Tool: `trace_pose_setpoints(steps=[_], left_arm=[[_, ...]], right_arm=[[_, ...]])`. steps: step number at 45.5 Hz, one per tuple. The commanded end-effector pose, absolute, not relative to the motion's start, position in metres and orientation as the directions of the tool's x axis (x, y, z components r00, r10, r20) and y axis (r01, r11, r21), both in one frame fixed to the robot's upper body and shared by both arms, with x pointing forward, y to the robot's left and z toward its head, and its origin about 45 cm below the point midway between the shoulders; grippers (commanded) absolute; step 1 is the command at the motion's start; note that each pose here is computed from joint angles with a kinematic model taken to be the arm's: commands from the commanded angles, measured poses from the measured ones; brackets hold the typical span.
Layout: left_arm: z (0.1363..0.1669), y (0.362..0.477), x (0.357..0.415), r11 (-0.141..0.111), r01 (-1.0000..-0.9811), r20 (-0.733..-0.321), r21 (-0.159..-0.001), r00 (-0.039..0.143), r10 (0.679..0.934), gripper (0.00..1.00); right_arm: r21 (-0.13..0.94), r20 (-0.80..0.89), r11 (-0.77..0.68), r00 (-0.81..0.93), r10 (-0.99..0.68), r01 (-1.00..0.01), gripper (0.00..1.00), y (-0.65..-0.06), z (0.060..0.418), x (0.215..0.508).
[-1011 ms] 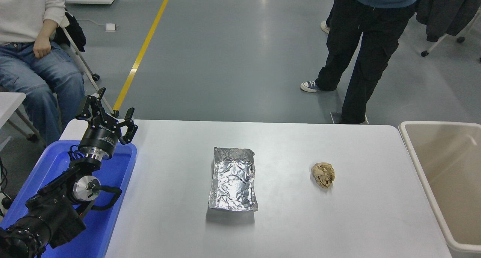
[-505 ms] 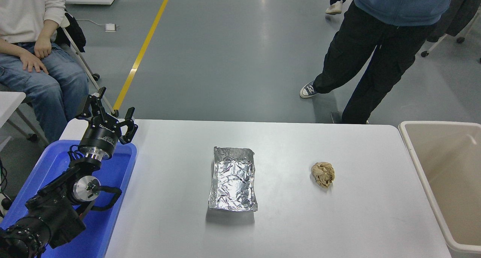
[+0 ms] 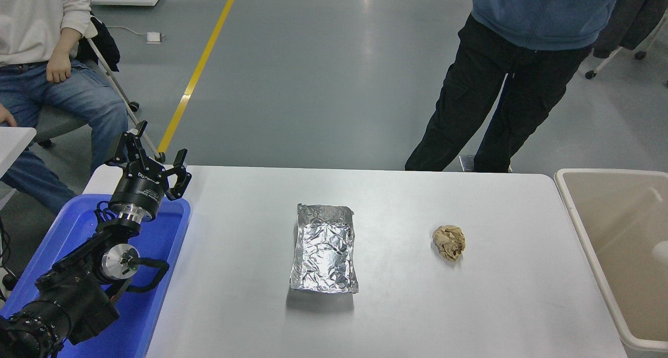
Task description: Dispose of the paper cup in the dustbin
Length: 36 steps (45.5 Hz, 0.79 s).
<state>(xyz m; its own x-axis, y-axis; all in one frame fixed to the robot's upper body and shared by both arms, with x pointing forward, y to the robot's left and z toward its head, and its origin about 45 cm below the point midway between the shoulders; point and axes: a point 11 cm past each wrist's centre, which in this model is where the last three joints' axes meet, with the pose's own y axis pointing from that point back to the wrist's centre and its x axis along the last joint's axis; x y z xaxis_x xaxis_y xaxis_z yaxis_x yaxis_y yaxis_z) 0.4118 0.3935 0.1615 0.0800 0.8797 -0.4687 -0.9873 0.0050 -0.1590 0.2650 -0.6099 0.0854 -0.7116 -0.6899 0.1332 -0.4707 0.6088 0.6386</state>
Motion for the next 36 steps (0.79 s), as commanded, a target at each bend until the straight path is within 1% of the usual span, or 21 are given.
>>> trace_pose_setpoints(steps=[1,3,7,8,9,10,12,19,25,28,32,36], left_arm=[[0.1617,0.394,0.4118,0.004,-0.9871,-0.469,-0.16,0.08,0.88,1.0],[0.1615,0.394,0.4119,0.005,-0.9873,-0.469,-0.159,0.08,0.88,1.0],[0.1615,0.394,0.4119,0.005,-0.9873,-0.469,-0.159,0.08,0.88,1.0],[0.1617,0.394,0.4118,0.004,-0.9871,-0.469,-0.16,0.08,0.88,1.0],[0.1615,0.394,0.4119,0.005,-0.9873,-0.469,-0.159,0.08,0.88,1.0],[0.1615,0.394,0.4119,0.005,-0.9873,-0.469,-0.159,0.08,0.88,1.0],[0.1617,0.394,0.4118,0.004,-0.9871,-0.469,-0.16,0.08,0.88,1.0],[0.1615,0.394,0.4119,0.005,-0.9873,-0.469,-0.159,0.08,0.88,1.0],[0.1617,0.394,0.4118,0.004,-0.9871,-0.469,-0.16,0.08,0.88,1.0],[0.1615,0.394,0.4119,0.005,-0.9873,-0.469,-0.159,0.08,0.88,1.0],[0.1617,0.394,0.4118,0.004,-0.9871,-0.469,-0.16,0.08,0.88,1.0],[0.1615,0.394,0.4119,0.005,-0.9873,-0.469,-0.159,0.08,0.88,1.0]], right_arm=[[0.657,0.126,0.601,-0.721,-0.682,-0.454,0.0,-0.604,0.073,0.257],[0.659,0.126,0.6,-0.72,-0.682,-0.454,0.0,-0.604,0.073,0.256],[0.661,0.127,0.602,-0.724,-0.678,-0.448,0.1,-0.605,0.071,0.253],[0.662,0.125,0.601,-0.725,-0.677,-0.447,0.16,-0.605,0.07,0.252],[0.665,0.123,0.6,-0.726,-0.676,-0.446,0.28,-0.605,0.069,0.25],[0.666,0.118,0.598,-0.729,-0.675,-0.446,0.44,-0.605,0.069,0.25],[0.667,0.114,0.598,-0.732,-0.672,-0.445,1.0,-0.606,0.069,0.248],[0.667,0.129,0.603,-0.729,-0.672,-0.438,1.0,-0.611,0.069,0.241],[0.666,0.131,0.605,-0.729,-0.671,-0.437,1.0,-0.612,0.069,0.24],[0.664,0.131,0.605,-0.728,-0.673,-0.44,1.0,-0.614,0.071,0.24],[0.657,0.126,0.604,-0.724,-0.678,-0.451,1.0,-0.62,0.076,0.24],[0.644,0.126,0.611,-0.725,-0.677,-0.46,1.0,-0.629,0.086,0.238]])
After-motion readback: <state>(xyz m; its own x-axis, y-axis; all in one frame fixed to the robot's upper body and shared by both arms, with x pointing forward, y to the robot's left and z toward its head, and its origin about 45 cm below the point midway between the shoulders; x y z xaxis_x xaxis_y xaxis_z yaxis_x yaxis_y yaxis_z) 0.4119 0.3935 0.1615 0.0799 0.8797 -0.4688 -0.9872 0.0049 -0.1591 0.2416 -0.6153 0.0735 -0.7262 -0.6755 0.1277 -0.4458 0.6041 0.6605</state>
